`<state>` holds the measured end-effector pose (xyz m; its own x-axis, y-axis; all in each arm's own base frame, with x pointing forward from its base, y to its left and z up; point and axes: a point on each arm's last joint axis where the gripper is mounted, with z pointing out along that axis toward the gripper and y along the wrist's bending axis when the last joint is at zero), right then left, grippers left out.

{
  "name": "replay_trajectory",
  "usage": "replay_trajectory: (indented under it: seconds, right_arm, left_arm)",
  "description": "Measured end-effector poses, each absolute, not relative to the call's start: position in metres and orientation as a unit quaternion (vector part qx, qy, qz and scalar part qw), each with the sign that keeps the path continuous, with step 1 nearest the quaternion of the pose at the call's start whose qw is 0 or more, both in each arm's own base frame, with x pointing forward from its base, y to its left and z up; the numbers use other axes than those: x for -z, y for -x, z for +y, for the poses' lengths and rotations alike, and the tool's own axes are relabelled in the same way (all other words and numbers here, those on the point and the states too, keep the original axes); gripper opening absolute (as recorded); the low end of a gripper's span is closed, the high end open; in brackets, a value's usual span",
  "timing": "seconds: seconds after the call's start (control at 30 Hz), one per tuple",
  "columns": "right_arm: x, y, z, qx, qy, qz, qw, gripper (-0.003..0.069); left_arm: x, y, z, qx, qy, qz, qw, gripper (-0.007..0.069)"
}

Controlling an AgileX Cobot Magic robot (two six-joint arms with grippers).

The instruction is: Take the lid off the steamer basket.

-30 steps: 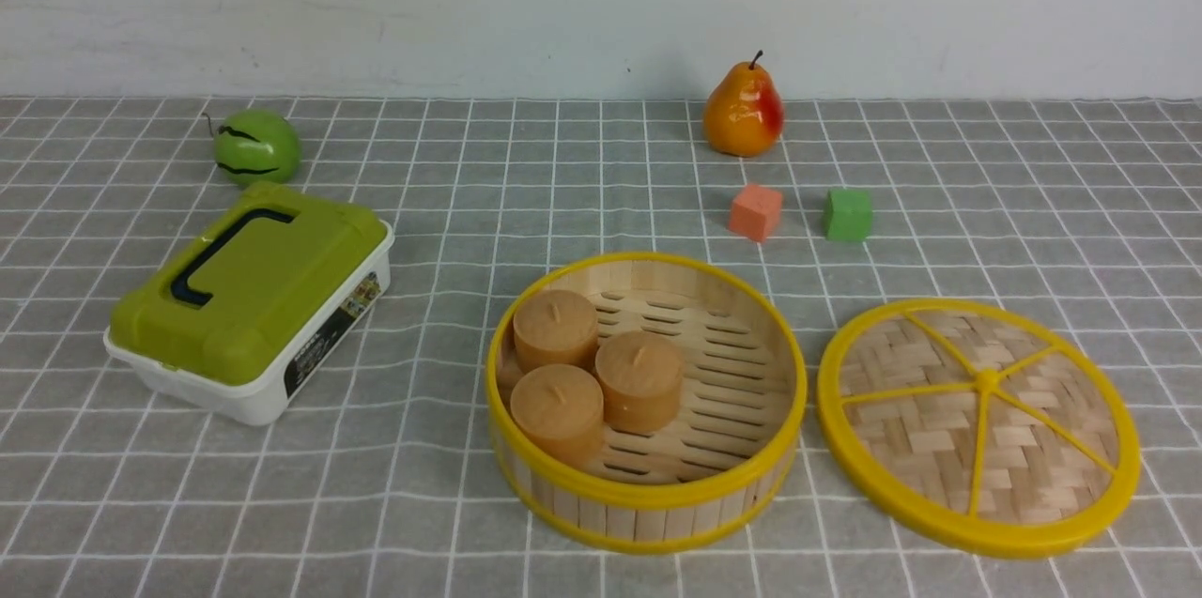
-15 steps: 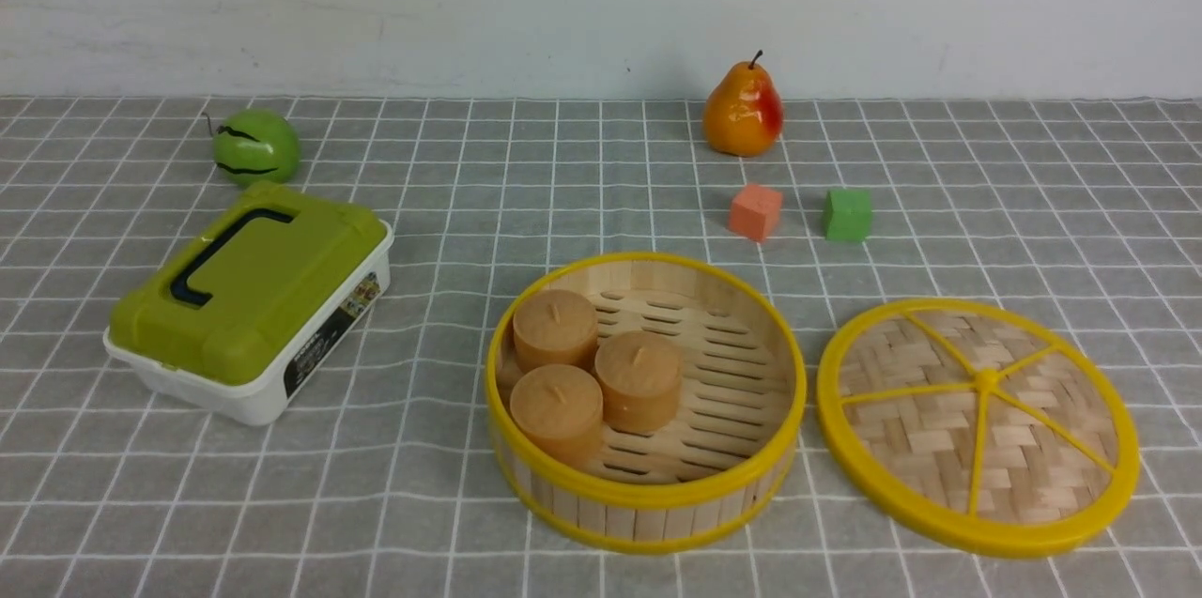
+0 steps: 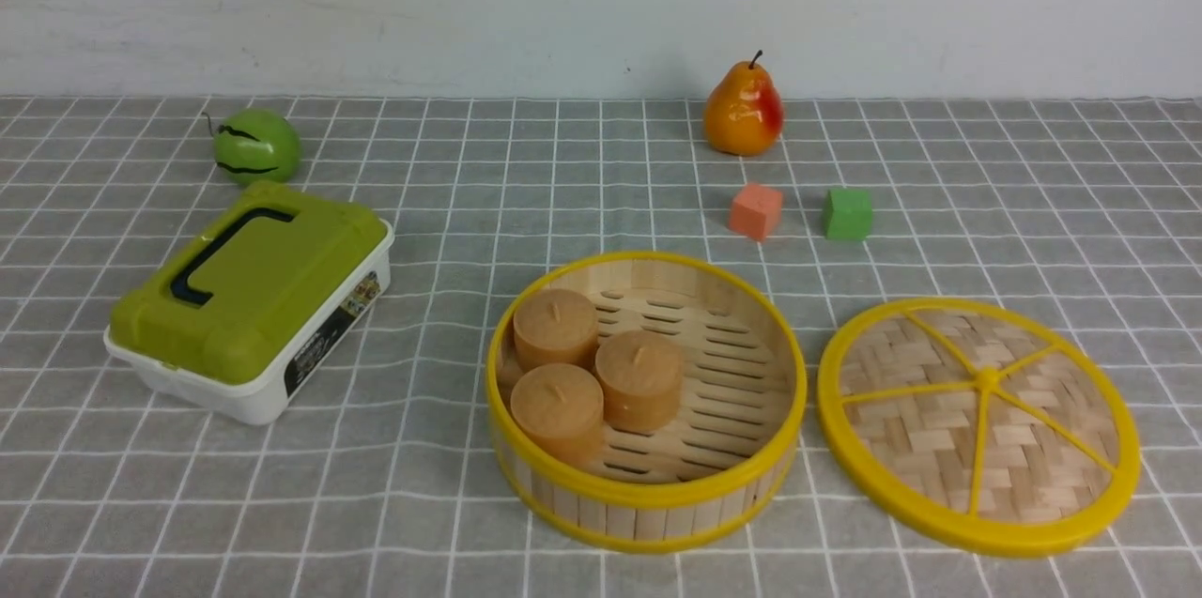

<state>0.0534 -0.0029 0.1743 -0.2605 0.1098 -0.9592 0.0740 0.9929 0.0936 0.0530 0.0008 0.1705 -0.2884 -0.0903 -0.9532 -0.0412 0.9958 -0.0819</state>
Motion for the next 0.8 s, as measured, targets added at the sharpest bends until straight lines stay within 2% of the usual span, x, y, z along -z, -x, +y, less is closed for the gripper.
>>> replay_trajectory:
  seconds: [0.8]
  right_arm:
    - [-0.1732, -0.0524, -0.0029, -0.014, -0.059, 0.803, 0.594, 0.0048]
  left_arm:
    - [-0.1705, -0.0530, 0.0008, 0.021, 0.041, 0.802, 0.595, 0.0239]
